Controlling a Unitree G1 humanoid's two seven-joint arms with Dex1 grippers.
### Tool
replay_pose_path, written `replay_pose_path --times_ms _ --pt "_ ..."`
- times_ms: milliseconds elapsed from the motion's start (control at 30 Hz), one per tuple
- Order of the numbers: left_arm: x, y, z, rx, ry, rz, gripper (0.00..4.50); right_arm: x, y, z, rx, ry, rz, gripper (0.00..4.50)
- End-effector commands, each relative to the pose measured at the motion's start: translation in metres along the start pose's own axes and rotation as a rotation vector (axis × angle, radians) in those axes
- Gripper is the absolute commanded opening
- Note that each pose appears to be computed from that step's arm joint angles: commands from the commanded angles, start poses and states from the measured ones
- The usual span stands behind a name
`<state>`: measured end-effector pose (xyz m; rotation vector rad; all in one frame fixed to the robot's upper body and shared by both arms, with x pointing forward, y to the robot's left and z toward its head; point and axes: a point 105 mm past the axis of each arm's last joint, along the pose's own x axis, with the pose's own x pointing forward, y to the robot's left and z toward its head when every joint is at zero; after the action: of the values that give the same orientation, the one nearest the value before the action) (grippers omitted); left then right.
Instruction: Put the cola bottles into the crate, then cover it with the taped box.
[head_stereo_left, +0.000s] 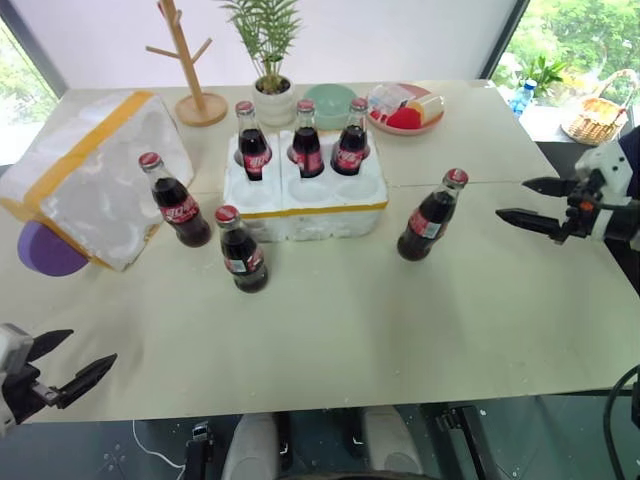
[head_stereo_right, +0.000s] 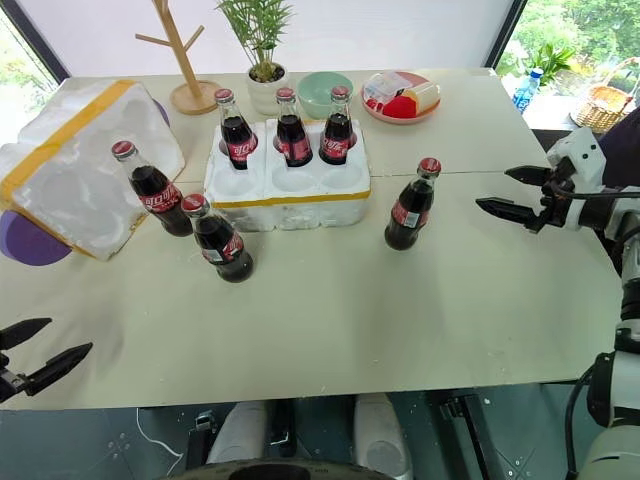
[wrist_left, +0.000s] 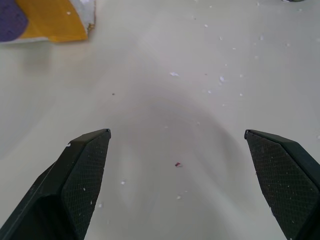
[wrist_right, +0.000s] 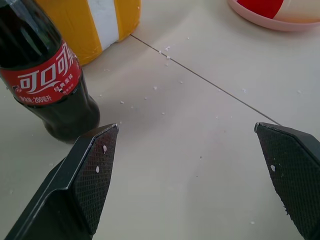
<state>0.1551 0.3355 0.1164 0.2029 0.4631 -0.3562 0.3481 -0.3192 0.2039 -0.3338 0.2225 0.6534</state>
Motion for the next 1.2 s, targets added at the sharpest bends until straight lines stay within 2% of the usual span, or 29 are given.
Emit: replay_pose_path --times_ms 33,500,633,867,1000,1200 --pt "-0.004 -0.002 0.006 0.017 -0.016 -0.003 4.48 -0.006 -0.003 0.006 -0.023 -0.023 -0.013 4.5" --pt "0.002 -0.004 0.012 -0.009 -0.056 0.01 4.48 -0.006 -0.001 0.0 -0.003 -0.023 -0.014 4.5" --pt "0.008 -0.006 0.025 0.005 -0.104 0.007 4.48 -0.006 0.007 0.004 0.009 -0.034 0.046 4.5" --pt "0.044 -0.02 0.07 0.021 -0.274 -0.047 4.48 -0.029 0.025 0.037 -0.02 -0.043 0.176 4.5" --pt "0.07 -0.007 0.099 0.056 -0.367 0.015 4.48 -0.045 0.049 0.063 0.001 -0.081 0.29 4.5" --pt "0.103 0.007 0.127 0.058 -0.438 0.054 4.48 -0.06 0.092 0.087 0.025 -0.136 0.44 4.5"
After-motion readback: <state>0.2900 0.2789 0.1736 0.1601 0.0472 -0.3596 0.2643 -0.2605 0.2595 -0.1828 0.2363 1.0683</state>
